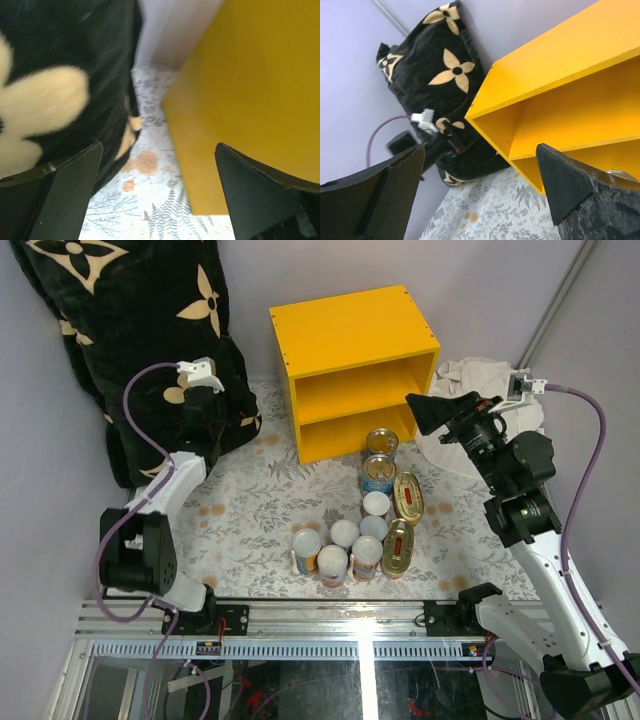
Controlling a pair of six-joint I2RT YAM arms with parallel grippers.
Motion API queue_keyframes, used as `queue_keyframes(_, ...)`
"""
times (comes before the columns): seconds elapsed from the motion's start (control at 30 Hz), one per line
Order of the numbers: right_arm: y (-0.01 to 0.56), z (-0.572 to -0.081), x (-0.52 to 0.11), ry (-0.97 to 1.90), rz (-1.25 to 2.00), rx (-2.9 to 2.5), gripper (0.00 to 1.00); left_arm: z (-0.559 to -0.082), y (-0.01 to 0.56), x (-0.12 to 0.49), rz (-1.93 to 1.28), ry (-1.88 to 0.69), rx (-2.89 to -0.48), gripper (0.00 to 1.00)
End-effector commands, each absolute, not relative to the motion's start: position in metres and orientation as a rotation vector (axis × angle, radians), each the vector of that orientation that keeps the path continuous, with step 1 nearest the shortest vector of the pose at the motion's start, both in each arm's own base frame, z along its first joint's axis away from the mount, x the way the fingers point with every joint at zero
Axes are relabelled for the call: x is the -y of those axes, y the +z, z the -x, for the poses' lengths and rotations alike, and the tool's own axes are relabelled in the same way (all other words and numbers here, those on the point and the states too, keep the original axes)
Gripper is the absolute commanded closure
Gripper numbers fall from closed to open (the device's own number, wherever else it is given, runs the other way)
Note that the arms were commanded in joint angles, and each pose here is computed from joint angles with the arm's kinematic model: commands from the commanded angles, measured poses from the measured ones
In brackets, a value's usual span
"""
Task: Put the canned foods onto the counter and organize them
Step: Move the counter to the center of the board.
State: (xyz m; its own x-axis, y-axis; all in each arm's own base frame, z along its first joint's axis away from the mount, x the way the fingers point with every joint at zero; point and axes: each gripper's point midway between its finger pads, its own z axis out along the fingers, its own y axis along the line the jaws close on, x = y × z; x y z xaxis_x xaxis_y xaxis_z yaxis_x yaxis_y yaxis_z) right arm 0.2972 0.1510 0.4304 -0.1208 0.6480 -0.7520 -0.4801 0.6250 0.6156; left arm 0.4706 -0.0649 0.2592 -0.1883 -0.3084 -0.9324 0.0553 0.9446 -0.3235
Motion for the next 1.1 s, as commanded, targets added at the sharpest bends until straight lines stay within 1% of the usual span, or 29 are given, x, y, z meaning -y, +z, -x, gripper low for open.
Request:
queue_keyframes(0.0, 0.456, -0.270, -0.164, 1.036, -0.031, -1.377, 0.00, -0.504, 0.246, 0.021, 0.411, -0.209, -1.711, 0.07)
queue_keyframes(0.07, 0.454, -0.265, -0.166, 1.048, -0.020, -1.394, 0.00, -0.508, 0.216, 0.006, 0.525, -0.180, -1.812, 0.08)
queue_keyframes(0.13, 0.451, -0.263, -0.167, 1.052, -0.014, -1.409, 0.01, -0.507, 0.235, 0.003, 0.521, -0.182, -1.748, 0.08)
queue_keyframes(0.27, 0.441, -0.265, -0.160, 1.006, -0.044, -1.428, 0.00, -0.502, 0.284, 0.007, 0.516, -0.295, -1.630, 0.06)
queue_keyframes(0.3, 0.438, -0.268, -0.158, 0.989, -0.054, -1.435, 0.00, -0.497, 0.296, 0.012, 0.495, -0.338, -1.603, 0.02)
queue_keyframes(0.33, 0.433, -0.271, -0.155, 0.969, -0.066, -1.445, 0.01, -0.489, 0.307, 0.017, 0.475, -0.367, -1.583, 0.00)
queue_keyframes(0.43, 0.416, -0.281, -0.152, 0.900, -0.067, -1.498, 0.00, -0.459, 0.331, 0.035, 0.390, -0.465, -1.549, 0.00)
queue_keyframes(0.57, 0.395, -0.287, -0.167, 0.782, 0.108, -1.552, 0.00, -0.431, 0.330, 0.056, 0.250, -0.546, -1.597, 0.00)
queue_keyframes(0.67, 0.377, -0.290, -0.195, 0.686, 0.205, -1.590, 0.00, -0.422, 0.324, 0.066, 0.202, -0.629, -1.640, 0.00)
queue_keyframes(0.8, 0.365, -0.291, -0.253, 0.745, 0.324, -1.613, 0.00, -0.397, 0.334, 0.093, -0.111, -0.765, -1.671, 0.00)
queue_keyframes(0.87, 0.361, -0.300, -0.273, 0.788, 0.323, -1.606, 0.00, -0.383, 0.337, 0.108, -0.255, -0.820, -1.653, 0.00)
queue_keyframes(1.07, 0.354, -0.344, -0.324, 0.827, 0.341, -1.607, 0.00, -0.366, 0.336, 0.120, -0.415, -0.856, -1.632, 0.00)
